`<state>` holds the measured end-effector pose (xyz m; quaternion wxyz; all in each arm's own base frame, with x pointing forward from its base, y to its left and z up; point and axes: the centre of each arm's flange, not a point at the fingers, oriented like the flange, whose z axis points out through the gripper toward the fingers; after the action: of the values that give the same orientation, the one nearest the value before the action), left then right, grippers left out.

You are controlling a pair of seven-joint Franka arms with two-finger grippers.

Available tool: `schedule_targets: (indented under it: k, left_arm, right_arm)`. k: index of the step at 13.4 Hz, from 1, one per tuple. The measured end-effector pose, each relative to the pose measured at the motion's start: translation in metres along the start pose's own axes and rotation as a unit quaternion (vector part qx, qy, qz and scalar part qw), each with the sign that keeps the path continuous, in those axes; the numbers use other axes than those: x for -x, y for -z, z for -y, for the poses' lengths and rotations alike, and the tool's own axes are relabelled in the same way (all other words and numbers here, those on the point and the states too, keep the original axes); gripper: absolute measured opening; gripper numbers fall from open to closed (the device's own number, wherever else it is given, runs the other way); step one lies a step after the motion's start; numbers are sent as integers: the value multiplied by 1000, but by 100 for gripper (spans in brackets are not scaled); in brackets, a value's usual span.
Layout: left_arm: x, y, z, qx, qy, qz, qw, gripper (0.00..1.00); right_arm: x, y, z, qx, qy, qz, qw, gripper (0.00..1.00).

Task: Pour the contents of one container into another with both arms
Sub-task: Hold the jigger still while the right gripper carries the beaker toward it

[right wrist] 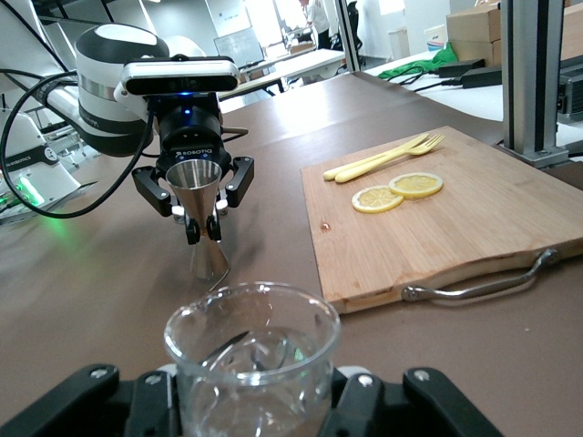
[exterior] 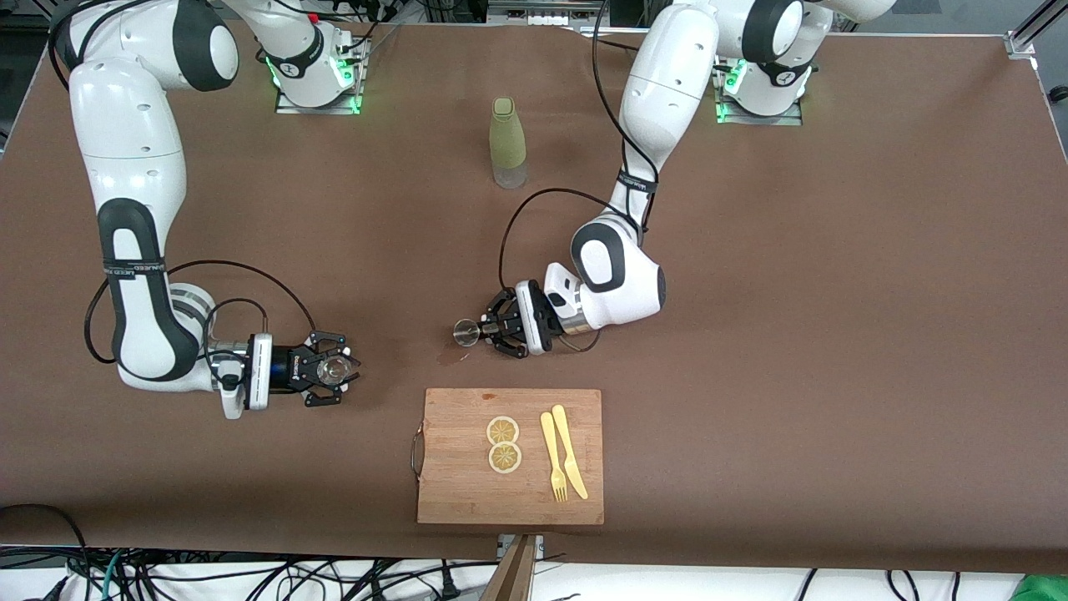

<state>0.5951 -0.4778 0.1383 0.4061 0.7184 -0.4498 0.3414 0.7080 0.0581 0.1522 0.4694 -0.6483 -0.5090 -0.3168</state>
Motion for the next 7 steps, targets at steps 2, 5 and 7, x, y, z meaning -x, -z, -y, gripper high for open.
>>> schedule_targets:
  k: [2,5,7]
  left_arm:
    - [-5,-7,-10,0,6,2,1000,21]
    - [-7,-9,-12,-2,6,5,1000,21]
    - [-7,-7,-10,-7,10,9,1000,21]
  right_arm:
    - [-21,3,-1,-3,-7,10,1000,23]
    - [-36,7,0,-2,-10,16,1000,24]
    - [-47,7,0,-5,-16,23,1000,24]
